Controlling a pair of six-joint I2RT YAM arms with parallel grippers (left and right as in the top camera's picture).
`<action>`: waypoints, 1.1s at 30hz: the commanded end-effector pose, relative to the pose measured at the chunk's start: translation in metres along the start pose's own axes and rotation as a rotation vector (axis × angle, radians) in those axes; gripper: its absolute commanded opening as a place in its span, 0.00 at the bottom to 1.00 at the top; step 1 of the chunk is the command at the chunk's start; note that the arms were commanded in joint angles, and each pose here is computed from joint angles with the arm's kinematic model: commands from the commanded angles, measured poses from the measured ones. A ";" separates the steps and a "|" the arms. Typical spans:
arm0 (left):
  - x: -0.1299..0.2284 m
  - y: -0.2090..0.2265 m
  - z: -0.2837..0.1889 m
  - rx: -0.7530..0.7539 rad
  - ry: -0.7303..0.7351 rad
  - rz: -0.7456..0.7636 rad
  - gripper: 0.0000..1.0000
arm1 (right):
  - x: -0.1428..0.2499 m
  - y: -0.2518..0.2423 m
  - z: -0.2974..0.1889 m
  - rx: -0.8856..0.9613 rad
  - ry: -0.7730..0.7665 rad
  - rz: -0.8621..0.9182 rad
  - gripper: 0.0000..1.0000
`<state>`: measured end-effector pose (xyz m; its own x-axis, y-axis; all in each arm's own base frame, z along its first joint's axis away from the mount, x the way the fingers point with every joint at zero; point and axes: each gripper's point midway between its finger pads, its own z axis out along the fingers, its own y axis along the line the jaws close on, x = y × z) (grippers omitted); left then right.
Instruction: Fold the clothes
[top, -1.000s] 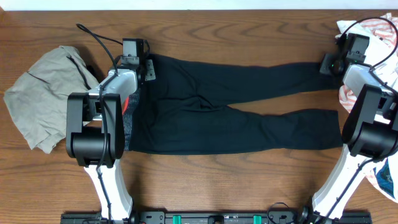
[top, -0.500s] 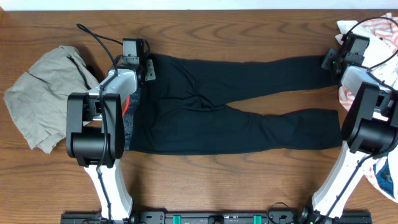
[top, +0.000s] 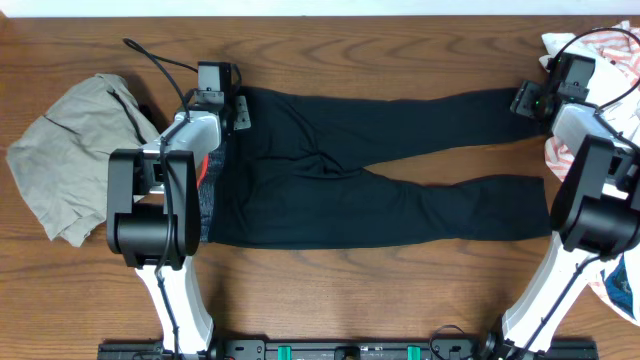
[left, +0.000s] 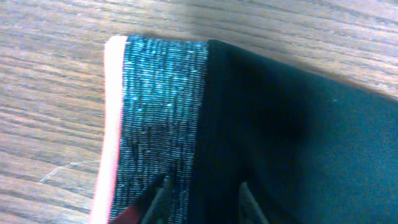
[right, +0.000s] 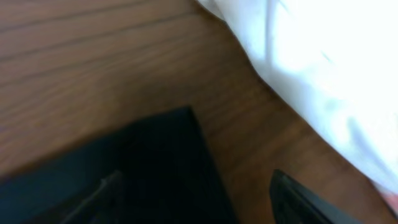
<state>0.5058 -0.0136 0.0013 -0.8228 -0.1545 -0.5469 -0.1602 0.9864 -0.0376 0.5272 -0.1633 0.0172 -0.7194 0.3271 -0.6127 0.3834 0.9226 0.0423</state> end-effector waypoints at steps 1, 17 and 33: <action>0.046 0.005 0.019 -0.011 0.124 0.025 0.43 | -0.040 0.008 -0.055 -0.029 -0.087 -0.046 0.78; 0.000 0.005 -0.080 0.006 0.043 0.058 0.73 | -0.003 0.019 -0.197 -0.127 0.117 -0.050 0.99; 0.116 0.035 -0.158 -0.127 0.499 -0.102 0.93 | 0.090 0.004 -0.216 -0.075 0.497 0.014 0.99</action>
<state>0.3399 -0.0077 0.0780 -0.9679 -0.2036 -0.1473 -0.2113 0.9766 0.0391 0.3466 -0.0864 0.1413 -0.9168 0.3463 -0.1987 0.3303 0.9375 0.1098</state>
